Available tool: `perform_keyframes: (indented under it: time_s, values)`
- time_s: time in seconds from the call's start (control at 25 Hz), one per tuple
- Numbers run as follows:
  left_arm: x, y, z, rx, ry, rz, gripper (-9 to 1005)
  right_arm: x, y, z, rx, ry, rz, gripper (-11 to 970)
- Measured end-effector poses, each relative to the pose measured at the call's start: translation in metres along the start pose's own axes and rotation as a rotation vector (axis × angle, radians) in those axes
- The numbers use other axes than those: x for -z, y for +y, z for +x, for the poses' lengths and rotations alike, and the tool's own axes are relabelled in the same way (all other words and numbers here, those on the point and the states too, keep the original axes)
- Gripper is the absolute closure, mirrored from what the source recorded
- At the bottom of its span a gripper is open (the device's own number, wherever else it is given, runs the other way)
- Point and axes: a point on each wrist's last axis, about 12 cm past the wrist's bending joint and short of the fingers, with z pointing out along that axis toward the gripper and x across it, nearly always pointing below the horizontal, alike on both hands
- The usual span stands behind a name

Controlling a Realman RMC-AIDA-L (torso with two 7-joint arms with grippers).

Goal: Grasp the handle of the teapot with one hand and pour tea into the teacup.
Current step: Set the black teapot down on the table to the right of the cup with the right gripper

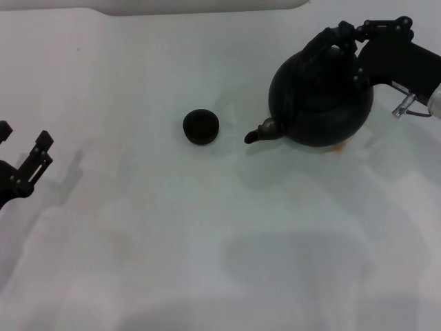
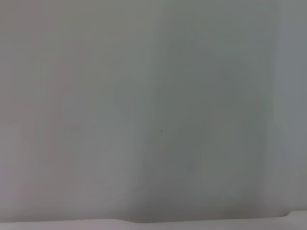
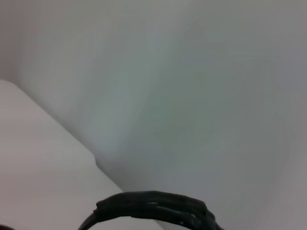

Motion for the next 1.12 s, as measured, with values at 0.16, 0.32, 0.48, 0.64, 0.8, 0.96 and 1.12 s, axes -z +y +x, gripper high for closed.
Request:
perform_keyframes:
  time_s: [0.16,0.32,0.48,0.64,0.8,0.96,1.12]
  values:
    - [0.0,0.0,0.0,0.001,0.001,-0.002,256,-0.001,0.001,0.002,0.014,0.004,-0.004,854]
    - [0.0,0.0,0.0,0.001,0.002,-0.001,256,-0.001,0.0,0.003,0.0,0.0,0.0,854]
    - [0.0,0.0,0.0,0.001,0.002,0.0,257,-0.001,0.0,0.005,-0.012,-0.005,-0.003,854]
    - [0.0,0.0,0.001,0.001,0.003,0.001,257,-0.001,0.0,0.007,-0.017,0.0,-0.003,854]
    - [0.0,-0.001,0.001,0.001,0.003,0.002,257,-0.001,0.0,0.008,-0.019,0.005,-0.006,854]
    - [0.0,-0.001,0.001,0.001,0.003,0.002,257,-0.003,0.0,0.01,-0.02,0.01,-0.011,855]
    - [0.0,-0.001,0.001,0.001,0.003,0.002,256,-0.005,0.001,0.011,-0.019,0.015,-0.016,855]
